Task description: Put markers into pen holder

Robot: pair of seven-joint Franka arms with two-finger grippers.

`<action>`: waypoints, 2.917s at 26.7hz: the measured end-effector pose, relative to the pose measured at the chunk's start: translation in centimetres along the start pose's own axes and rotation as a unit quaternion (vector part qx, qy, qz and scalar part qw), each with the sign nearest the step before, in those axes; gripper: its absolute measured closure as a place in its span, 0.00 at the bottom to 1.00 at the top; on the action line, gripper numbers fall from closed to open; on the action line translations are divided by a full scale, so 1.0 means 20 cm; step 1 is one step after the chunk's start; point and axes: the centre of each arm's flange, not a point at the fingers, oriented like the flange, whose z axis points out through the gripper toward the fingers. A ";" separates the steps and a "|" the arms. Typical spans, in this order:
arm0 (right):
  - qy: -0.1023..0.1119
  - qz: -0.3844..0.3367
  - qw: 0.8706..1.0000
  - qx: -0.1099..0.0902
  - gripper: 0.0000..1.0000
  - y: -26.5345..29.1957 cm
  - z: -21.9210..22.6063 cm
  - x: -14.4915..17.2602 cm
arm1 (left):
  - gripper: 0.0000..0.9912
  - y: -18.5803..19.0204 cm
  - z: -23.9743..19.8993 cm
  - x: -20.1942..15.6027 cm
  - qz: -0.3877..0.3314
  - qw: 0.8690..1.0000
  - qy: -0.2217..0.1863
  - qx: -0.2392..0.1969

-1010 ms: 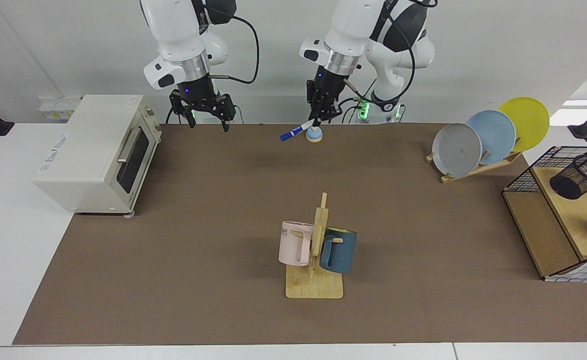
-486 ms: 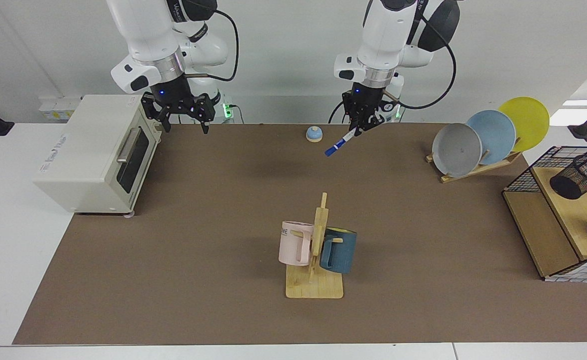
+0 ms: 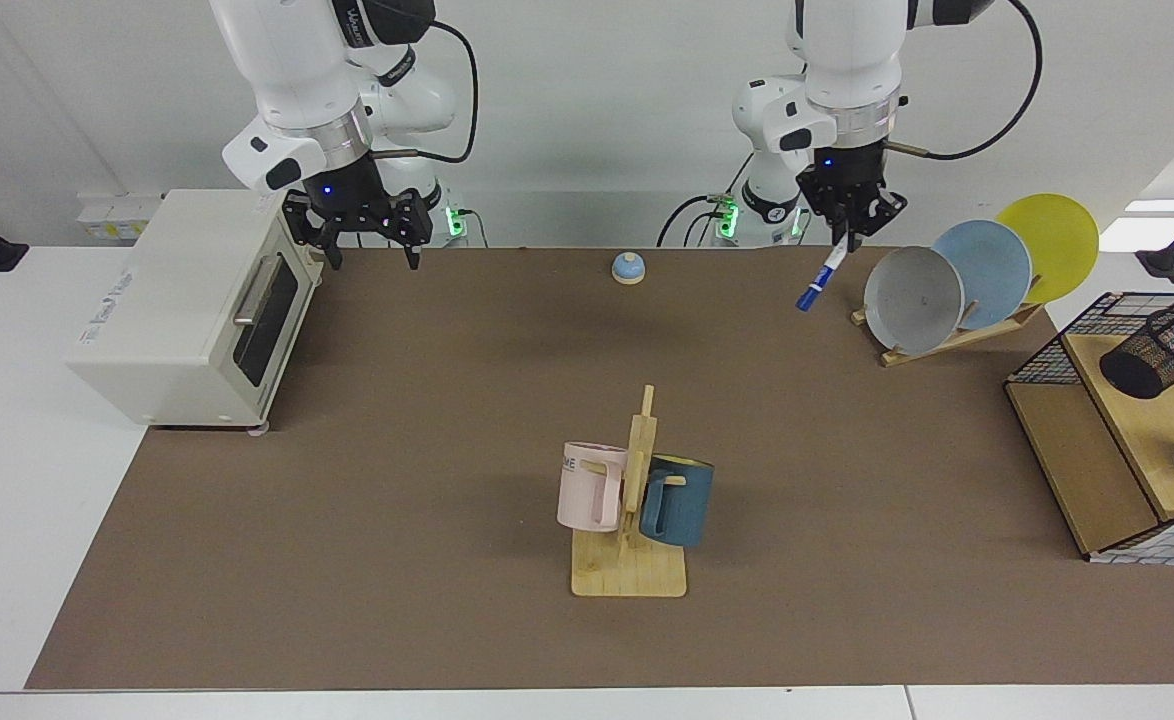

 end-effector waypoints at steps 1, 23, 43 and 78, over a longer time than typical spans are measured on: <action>-0.001 -0.002 1.000 0.000 0.00 0.00 0.00 0.00 | 0.82 -0.03 0.00 -0.03 0.006 1.000 -0.010 0.010; -0.004 0.049 0.999 -0.001 0.00 -0.03 0.00 -0.01 | 0.82 -0.87 0.14 -0.60 0.238 0.946 -0.194 0.107; 0.007 0.063 0.998 -0.005 0.00 -0.01 -0.03 -0.07 | 0.82 -1.29 0.49 -0.79 0.316 0.905 -0.255 0.130; 0.014 0.070 0.997 -0.006 0.00 0.03 -0.02 -0.10 | 0.82 -1.53 1.06 -0.94 0.362 0.887 -0.274 0.088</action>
